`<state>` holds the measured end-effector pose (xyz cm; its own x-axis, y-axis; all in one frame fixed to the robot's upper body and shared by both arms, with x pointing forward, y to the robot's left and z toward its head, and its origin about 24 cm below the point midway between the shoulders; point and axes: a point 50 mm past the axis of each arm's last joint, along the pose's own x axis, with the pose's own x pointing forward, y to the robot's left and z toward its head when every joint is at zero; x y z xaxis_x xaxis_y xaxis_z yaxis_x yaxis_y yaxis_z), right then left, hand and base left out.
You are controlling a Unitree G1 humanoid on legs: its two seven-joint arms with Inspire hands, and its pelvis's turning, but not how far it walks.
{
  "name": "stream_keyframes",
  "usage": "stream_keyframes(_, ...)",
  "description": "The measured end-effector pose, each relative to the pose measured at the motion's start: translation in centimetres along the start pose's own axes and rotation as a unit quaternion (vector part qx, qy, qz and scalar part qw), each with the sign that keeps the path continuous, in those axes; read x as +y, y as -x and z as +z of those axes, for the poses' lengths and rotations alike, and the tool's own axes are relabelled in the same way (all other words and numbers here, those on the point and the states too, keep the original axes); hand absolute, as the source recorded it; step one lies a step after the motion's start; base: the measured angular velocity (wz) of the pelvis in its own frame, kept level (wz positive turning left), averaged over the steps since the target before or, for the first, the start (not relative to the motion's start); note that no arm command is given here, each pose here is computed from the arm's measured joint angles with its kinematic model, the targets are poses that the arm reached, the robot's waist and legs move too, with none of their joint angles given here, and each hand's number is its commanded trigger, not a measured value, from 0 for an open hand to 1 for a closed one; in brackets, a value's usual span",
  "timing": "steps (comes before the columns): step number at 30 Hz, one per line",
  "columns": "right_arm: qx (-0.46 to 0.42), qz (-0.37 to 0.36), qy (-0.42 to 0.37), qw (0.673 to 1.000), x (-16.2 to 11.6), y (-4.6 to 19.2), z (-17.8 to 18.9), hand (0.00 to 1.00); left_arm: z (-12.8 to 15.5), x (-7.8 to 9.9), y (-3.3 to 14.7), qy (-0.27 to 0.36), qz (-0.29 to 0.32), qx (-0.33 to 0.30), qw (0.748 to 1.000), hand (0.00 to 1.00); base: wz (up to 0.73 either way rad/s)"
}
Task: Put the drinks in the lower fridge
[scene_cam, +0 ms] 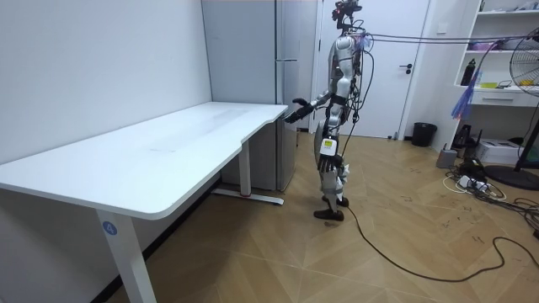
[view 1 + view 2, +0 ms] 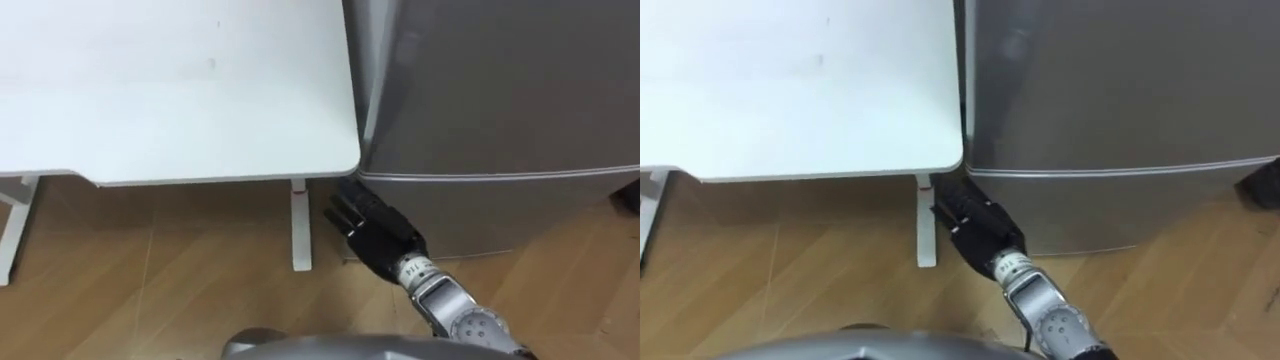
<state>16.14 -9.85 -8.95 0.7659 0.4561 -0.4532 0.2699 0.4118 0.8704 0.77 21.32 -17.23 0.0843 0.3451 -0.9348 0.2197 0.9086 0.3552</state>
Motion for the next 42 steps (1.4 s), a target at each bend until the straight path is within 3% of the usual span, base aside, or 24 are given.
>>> stream_keyframes(5,0.019,0.005,0.023,1.000,-0.2,0.2,-0.2,0.00,-0.2,0.0,0.0,-0.001,-0.002,0.010,1.000,0.00,0.02)
stream_keyframes(16,0.060,-0.114,0.098,0.987,-5.6,2.6,0.6,0.00,-0.6,0.2,0.1,0.003,-0.010,0.012,1.000,0.00,0.05)
stream_keyframes(27,0.055,-0.204,0.069,0.975,-9.4,5.2,1.2,0.00,-0.5,0.5,0.1,0.011,-0.006,0.009,1.000,0.00,0.06)
stream_keyframes(37,0.066,-0.301,0.041,0.951,-12.9,8.1,0.8,0.00,-1.6,1.8,-0.1,0.065,0.001,0.031,0.997,0.00,0.06)
stream_keyframes(42,0.114,-0.350,0.092,0.925,-14.4,10.0,0.4,0.00,-1.7,2.3,-0.2,0.075,0.011,0.032,0.997,0.00,0.09)
